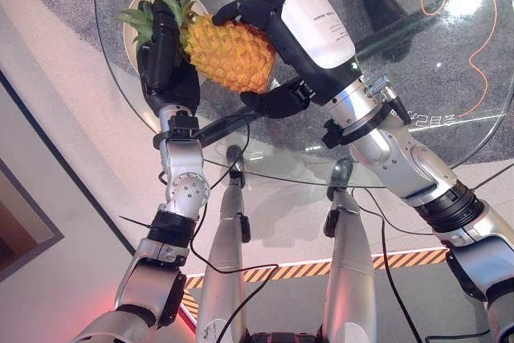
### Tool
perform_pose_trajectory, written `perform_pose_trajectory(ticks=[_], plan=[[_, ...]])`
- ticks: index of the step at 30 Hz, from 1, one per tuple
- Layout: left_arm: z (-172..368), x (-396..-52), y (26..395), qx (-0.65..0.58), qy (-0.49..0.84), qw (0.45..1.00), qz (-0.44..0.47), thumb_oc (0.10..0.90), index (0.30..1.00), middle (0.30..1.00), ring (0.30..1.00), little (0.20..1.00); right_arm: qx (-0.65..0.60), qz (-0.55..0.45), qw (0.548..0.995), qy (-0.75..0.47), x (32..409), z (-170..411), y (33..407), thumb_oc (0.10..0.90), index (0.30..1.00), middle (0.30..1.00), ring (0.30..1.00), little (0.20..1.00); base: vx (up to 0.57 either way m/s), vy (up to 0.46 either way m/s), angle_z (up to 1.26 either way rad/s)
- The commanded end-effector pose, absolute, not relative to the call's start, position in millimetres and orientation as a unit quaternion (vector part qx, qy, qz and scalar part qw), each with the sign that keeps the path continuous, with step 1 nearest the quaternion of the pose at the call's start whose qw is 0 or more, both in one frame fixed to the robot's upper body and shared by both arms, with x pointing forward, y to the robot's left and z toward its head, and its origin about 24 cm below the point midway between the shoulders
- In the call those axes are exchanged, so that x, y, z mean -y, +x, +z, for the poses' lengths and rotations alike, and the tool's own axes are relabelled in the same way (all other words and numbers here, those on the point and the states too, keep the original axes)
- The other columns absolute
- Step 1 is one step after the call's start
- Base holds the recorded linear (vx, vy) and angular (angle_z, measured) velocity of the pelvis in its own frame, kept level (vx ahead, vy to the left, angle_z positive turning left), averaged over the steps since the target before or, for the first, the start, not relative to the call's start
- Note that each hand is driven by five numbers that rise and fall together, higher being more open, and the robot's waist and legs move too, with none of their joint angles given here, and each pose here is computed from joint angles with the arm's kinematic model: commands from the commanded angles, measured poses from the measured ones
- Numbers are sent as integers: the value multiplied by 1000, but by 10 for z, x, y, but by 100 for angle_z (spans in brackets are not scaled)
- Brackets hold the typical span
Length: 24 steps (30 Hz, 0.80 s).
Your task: Pick up the fruit to the plate
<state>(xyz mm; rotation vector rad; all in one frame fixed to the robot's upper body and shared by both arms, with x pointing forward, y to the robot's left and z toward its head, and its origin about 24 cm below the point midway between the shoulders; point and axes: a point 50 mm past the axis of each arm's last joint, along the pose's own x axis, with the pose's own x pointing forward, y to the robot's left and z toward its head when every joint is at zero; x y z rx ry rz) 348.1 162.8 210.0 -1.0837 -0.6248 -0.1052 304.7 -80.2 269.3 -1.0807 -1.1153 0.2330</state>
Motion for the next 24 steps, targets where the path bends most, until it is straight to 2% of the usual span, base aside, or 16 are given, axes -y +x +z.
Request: perform_pose_trajectory(ticks=[1,4,5,7,8,9,10,24], plan=[[2838,-1385,3257,436,-432,766,-190,100,300,300,300,200,656,119,621,-412,470,3191,2568,100,300,300,300,200,0,0,0],[2843,-1385,3252,437,-433,766,-190,100,300,300,300,200,654,117,625,-409,476,3196,2567,100,300,300,300,200,0,0,0],[2842,-1382,3253,437,-433,765,-190,100,300,300,300,200,654,116,626,-408,479,3196,2568,180,368,368,368,280,0,0,0],[2838,-1382,3250,437,-434,765,-190,100,300,300,300,200,653,113,630,-405,489,3189,2572,611,738,738,738,711,0,0,0],[2833,-1382,3252,437,-434,765,-190,100,300,300,300,200,653,112,631,-403,490,3189,2572,660,780,780,780,760,0,0,0],[2828,-1380,3253,437,-434,764,-190,100,300,300,300,200,654,111,632,-402,489,3188,2572,660,780,780,780,760,0,0,0],[2824,-1375,3251,437,-434,764,-190,100,300,300,300,200,653,111,633,-401,487,3186,2573,800,900,900,900,900,0,0,0],[2849,-1452,3232,455,-436,761,-154,100,300,300,300,200,642,97,656,-384,526,3187,2616,800,900,900,900,900,0,0,0]])
